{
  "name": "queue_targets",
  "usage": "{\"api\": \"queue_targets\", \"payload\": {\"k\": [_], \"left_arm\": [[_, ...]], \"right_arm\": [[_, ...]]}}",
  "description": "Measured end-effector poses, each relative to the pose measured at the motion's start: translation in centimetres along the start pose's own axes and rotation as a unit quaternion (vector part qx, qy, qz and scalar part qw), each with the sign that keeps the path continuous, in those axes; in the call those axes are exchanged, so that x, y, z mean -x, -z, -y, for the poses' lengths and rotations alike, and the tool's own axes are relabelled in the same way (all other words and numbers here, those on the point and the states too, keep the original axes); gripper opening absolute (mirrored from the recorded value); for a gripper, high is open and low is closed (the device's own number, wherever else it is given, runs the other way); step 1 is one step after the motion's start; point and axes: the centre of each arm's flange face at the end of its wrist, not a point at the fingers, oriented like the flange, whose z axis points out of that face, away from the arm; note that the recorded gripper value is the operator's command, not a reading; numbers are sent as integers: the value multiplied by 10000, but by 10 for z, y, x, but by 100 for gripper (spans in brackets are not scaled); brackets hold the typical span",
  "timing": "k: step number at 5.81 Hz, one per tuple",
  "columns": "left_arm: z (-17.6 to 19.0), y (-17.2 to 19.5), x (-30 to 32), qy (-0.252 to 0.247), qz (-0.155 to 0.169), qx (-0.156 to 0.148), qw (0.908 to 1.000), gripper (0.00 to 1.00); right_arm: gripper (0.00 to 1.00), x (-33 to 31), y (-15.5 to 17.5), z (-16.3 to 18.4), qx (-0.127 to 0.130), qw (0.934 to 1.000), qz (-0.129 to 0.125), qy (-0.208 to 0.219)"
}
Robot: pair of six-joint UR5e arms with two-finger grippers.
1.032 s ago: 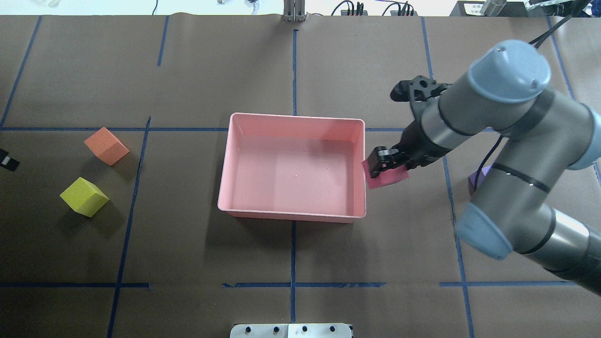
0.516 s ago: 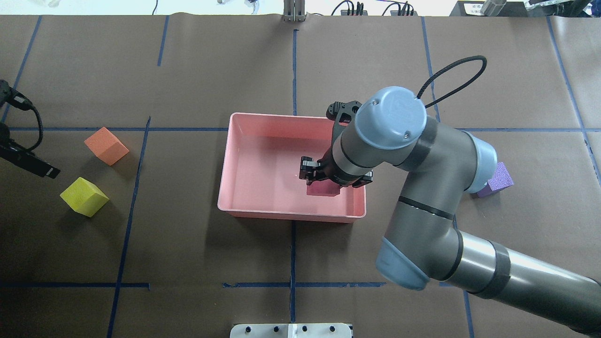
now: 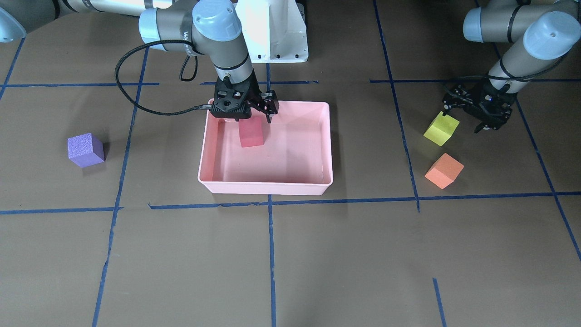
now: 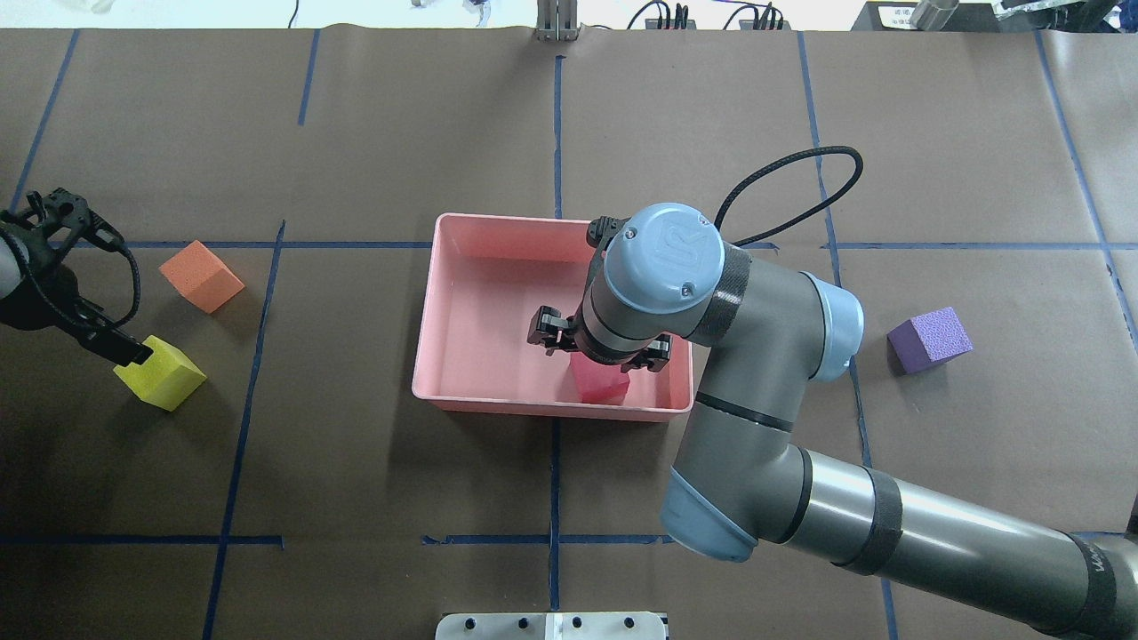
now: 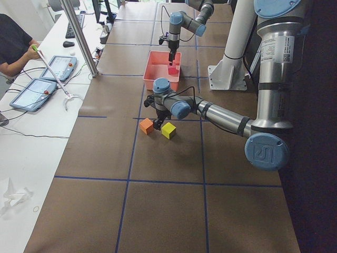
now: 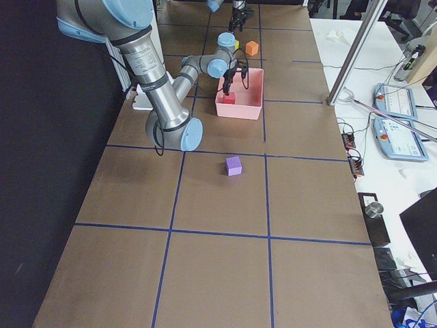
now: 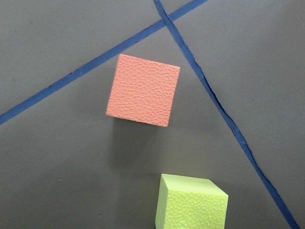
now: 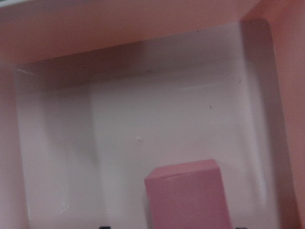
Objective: Place blocks into pink bin with both arms
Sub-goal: 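Carry red cube into bin with right gripper while left reaches yellow cube, then release red cube, withdraw right gripper while left grasps yellow cube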
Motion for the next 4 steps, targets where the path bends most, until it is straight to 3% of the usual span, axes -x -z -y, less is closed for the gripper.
{"api": "queue_targets", "payload": {"k": [4], "left_arm": [[-7, -43, -13, -122, -14, 374, 9992, 100]], "right_arm": [[100, 0, 15, -3, -51, 9999, 129, 44]]}}
